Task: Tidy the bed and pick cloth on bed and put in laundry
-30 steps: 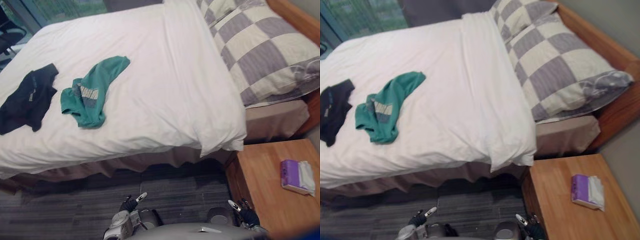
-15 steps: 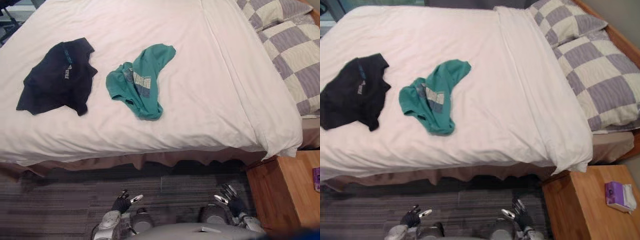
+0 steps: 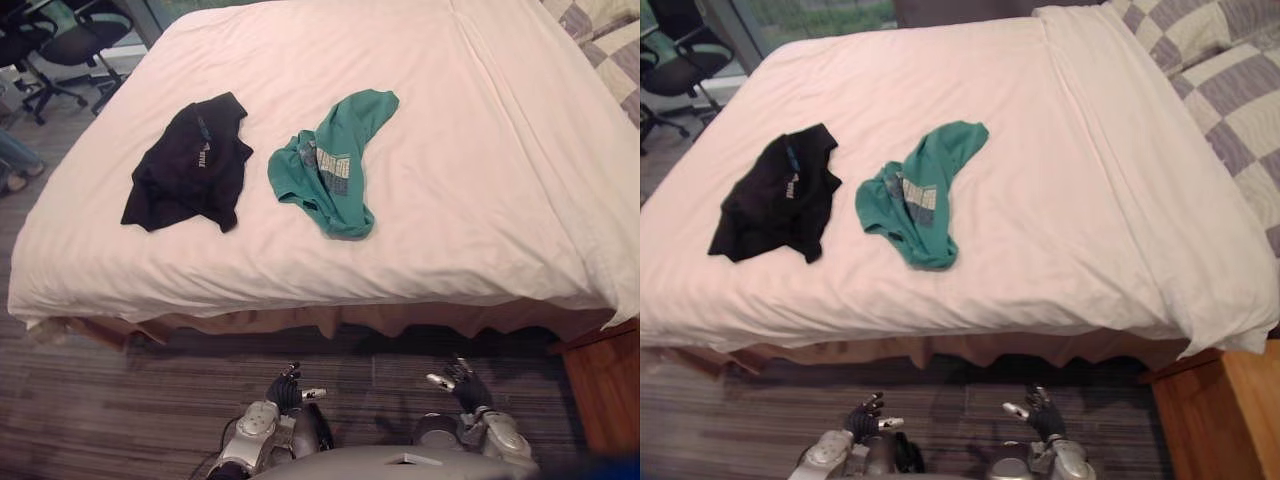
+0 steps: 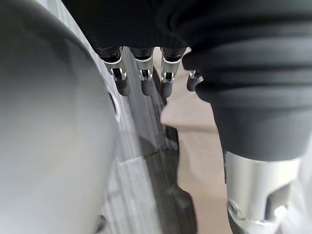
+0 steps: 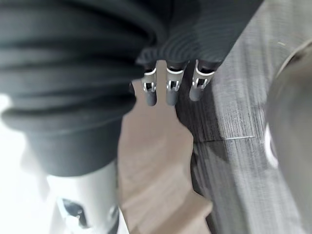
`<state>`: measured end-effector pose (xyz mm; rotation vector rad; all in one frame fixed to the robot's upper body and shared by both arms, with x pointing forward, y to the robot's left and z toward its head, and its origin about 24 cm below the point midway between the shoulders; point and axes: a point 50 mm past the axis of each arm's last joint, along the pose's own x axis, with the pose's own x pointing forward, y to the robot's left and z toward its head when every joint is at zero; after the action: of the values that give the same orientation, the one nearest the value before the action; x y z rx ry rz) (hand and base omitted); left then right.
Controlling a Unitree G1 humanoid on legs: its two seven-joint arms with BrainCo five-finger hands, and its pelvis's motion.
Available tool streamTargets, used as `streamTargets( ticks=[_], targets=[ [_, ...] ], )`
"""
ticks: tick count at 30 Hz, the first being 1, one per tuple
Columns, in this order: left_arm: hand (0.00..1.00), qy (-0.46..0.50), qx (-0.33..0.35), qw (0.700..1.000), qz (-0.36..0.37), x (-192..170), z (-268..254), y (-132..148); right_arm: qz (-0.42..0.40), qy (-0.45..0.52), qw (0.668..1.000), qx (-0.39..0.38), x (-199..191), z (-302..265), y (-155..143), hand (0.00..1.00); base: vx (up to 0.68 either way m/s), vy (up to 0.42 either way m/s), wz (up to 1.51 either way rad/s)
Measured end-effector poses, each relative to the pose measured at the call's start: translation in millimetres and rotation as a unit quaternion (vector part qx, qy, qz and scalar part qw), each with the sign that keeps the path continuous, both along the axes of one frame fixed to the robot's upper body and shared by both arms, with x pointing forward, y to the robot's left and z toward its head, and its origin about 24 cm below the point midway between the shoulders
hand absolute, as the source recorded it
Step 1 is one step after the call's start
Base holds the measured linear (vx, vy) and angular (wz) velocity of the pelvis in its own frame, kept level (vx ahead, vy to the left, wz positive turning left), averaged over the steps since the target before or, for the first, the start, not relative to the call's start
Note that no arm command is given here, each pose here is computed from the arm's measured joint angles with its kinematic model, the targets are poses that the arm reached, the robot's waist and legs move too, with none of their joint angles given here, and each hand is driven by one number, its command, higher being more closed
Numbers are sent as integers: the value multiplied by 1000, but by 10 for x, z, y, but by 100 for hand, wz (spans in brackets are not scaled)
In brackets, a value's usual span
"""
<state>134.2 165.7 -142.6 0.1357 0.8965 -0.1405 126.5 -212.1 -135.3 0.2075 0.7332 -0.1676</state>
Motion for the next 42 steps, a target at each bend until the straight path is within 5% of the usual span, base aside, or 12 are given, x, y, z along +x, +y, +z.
streamTargets(
  ticks=[4,7,12,14,19,23,26,30,34,36,39,42],
  targets=[
    [0,12,-23,999,41,-38,-26,6,-2,42,998,-39,-218,-49,-254,0,54,489,8],
    [0,7,-13,996,91,-30,3,306,25,54,997,-39,-264,-96,-144,0,9,422,-20],
    [0,48,-21,985,167,-207,-100,345,28,33,998,-41,-210,-69,-156,0,-2,591,-61],
    [0,41,-1,983,180,-263,-75,526,107,5,994,-17,-211,-67,108,0,96,643,-29],
    [0,21,-16,989,147,10,-28,217,165,-49,985,-4,-70,50,239,0,93,197,70],
    [0,26,-23,978,204,-28,-32,171,90,-22,995,45,31,0,426,0,79,42,29],
    [0,41,-37,953,298,-132,-60,290,-49,18,996,73,47,-75,340,0,33,-26,21],
    [0,94,-20,856,508,-723,-165,670,-317,65,943,73,-402,-187,-149,0,33,-5,-23],
    [0,44,-14,678,733,-1199,-27,1259,-543,35,839,-4,-1110,6,-947,0,14,-5,-18],
    [0,-40,1,554,832,-1463,253,1809,-622,-29,780,-70,-1489,321,-1432,0,7,-17,-2],
    [0,-186,8,490,852,-1531,749,2424,-640,-124,745,-140,-1668,775,-1889,0,-3,-39,0],
    [0,-371,51,509,775,-1313,1528,2985,-585,-242,744,-214,-1483,1352,-2270,0,-58,-40,-1]
  ],
)
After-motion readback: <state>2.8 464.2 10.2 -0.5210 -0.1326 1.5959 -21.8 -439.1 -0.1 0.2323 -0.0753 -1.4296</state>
